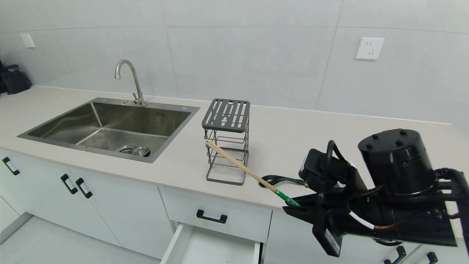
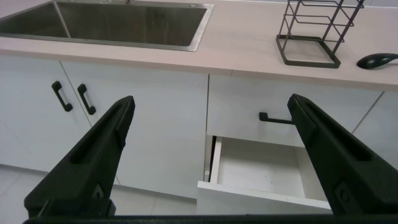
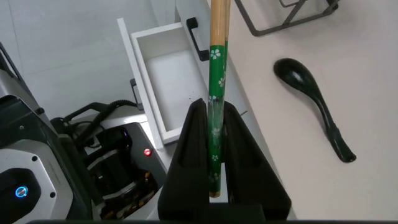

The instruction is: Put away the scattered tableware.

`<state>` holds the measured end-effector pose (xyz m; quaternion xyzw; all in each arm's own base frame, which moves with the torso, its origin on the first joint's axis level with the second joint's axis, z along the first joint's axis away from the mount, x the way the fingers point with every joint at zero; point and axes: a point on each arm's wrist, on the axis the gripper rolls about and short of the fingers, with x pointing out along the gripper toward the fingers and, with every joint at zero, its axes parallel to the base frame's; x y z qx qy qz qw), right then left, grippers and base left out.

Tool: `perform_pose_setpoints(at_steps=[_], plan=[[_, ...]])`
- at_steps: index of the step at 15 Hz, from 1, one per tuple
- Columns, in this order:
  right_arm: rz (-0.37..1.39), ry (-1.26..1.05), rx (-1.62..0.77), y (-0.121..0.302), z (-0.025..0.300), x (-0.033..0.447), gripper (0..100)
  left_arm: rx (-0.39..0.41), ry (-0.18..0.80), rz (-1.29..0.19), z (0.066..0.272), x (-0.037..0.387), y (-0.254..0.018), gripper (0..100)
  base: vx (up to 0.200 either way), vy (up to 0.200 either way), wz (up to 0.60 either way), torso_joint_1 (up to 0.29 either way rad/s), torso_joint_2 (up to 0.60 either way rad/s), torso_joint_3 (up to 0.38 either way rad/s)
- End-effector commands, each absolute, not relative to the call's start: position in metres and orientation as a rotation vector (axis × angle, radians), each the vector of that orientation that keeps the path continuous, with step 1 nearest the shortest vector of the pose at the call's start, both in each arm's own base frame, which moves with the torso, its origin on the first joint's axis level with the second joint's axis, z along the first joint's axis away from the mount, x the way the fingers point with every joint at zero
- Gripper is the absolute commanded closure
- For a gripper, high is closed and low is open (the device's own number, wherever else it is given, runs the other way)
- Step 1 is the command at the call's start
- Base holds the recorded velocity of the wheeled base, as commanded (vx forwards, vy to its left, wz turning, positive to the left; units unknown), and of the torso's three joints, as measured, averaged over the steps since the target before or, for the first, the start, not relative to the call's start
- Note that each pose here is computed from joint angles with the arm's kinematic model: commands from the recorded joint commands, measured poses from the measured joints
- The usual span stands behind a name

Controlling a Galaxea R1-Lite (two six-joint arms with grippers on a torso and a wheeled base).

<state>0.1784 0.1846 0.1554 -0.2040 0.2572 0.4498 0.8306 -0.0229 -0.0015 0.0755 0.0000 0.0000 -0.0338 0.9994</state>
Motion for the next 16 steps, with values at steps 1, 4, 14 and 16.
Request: perform_pose_setpoints(at_steps=[1, 4, 14, 16], plan=[[0.988, 0.553, -0.448, 0.202, 0.151, 0.183, 100, 0.001, 0.001, -0.069, 0.076, -0.023, -0.002, 0, 0.0, 0.0, 0.0, 0.0, 0.0, 0.0], [1.032, 0.576, -0.475, 0.212, 0.143, 0.175, 100, 0.0, 0.002, -0.067, 0.076, -0.023, -0.002, 0, 0.0, 0.0, 0.0, -0.152, 0.3, 0.155], [1.159, 0.615, -0.559, 0.264, 0.117, 0.161, 100, 0.0, 0.002, -0.067, 0.076, -0.023, -0.002, 0, 0.0, 0.0, 0.0, -0.079, 0.16, 0.078], [1.161, 0.639, -0.57, 0.264, 0.111, 0.159, 100, 0.0, 0.002, -0.069, 0.076, -0.023, -0.002, 0, 0.0, 0.0, 0.0, -0.062, 0.12, 0.065]])
